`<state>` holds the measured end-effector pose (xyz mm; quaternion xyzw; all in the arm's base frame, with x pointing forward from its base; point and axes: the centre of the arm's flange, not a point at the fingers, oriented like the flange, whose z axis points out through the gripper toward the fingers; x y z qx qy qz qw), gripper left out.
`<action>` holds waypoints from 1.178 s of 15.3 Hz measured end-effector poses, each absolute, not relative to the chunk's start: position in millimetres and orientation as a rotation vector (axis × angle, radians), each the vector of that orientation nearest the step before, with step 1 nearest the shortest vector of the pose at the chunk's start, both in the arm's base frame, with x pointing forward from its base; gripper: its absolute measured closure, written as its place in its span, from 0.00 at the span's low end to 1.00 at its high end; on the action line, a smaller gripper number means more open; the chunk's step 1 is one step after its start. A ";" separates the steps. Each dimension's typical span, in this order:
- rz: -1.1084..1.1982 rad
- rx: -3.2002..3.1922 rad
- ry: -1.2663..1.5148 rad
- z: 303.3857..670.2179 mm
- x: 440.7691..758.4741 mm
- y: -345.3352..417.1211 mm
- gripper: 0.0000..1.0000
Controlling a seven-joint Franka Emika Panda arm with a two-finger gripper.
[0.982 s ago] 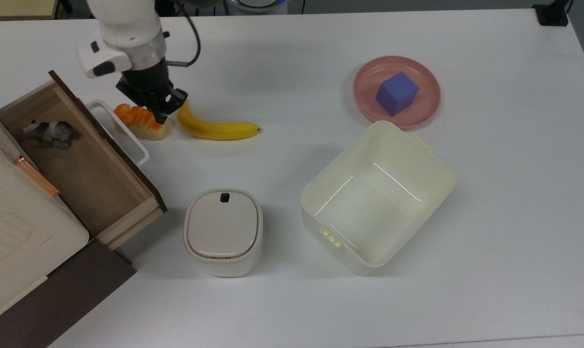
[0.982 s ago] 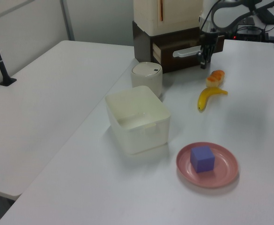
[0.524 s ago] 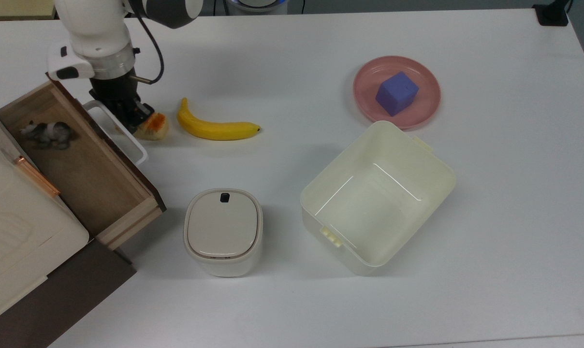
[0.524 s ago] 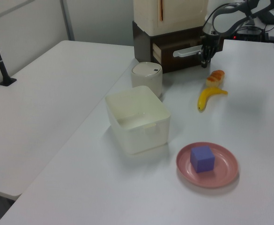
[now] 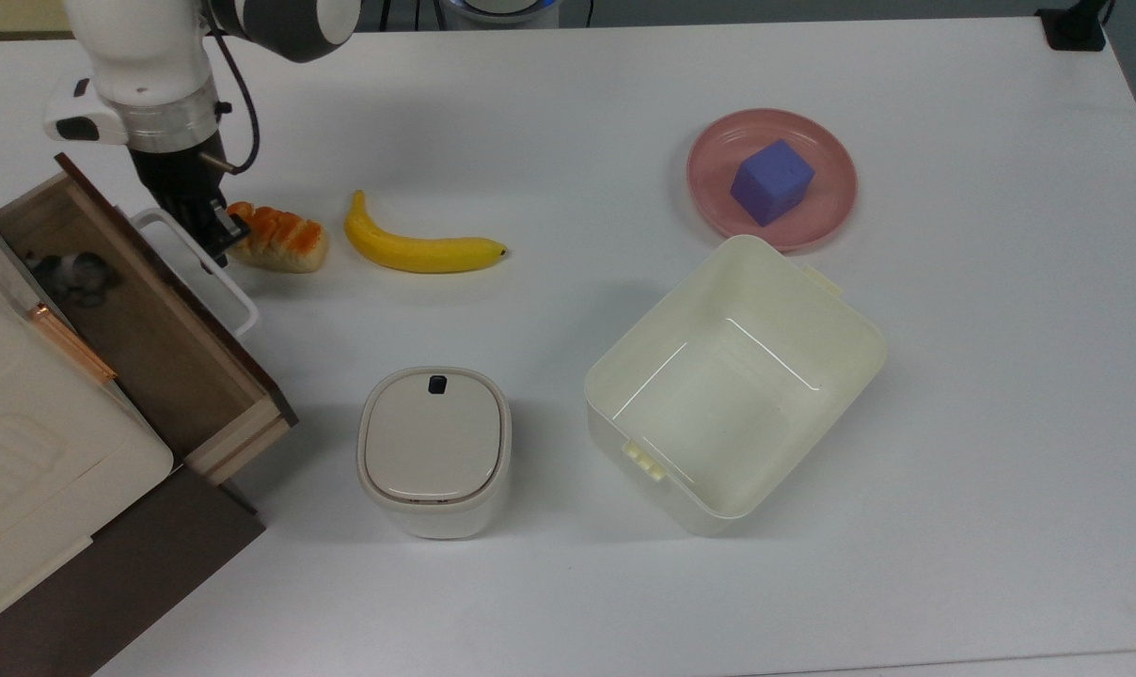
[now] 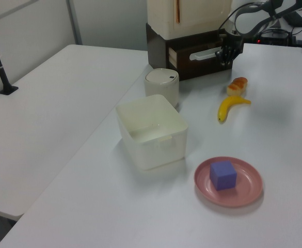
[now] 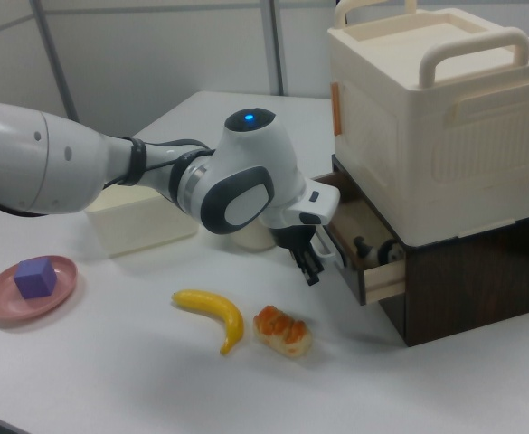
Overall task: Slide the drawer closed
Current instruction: 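Push the drawer front with the gripper into the wooden cabinet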
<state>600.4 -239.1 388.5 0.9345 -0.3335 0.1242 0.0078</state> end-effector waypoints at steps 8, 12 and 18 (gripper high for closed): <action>0.476 2.870 -1.181 394.0 623.6 -274.8 0.99; 0.647 2.813 -1.249 399.7 632.8 -288.3 0.99; 0.672 2.784 -1.316 392.5 638.4 -289.8 0.99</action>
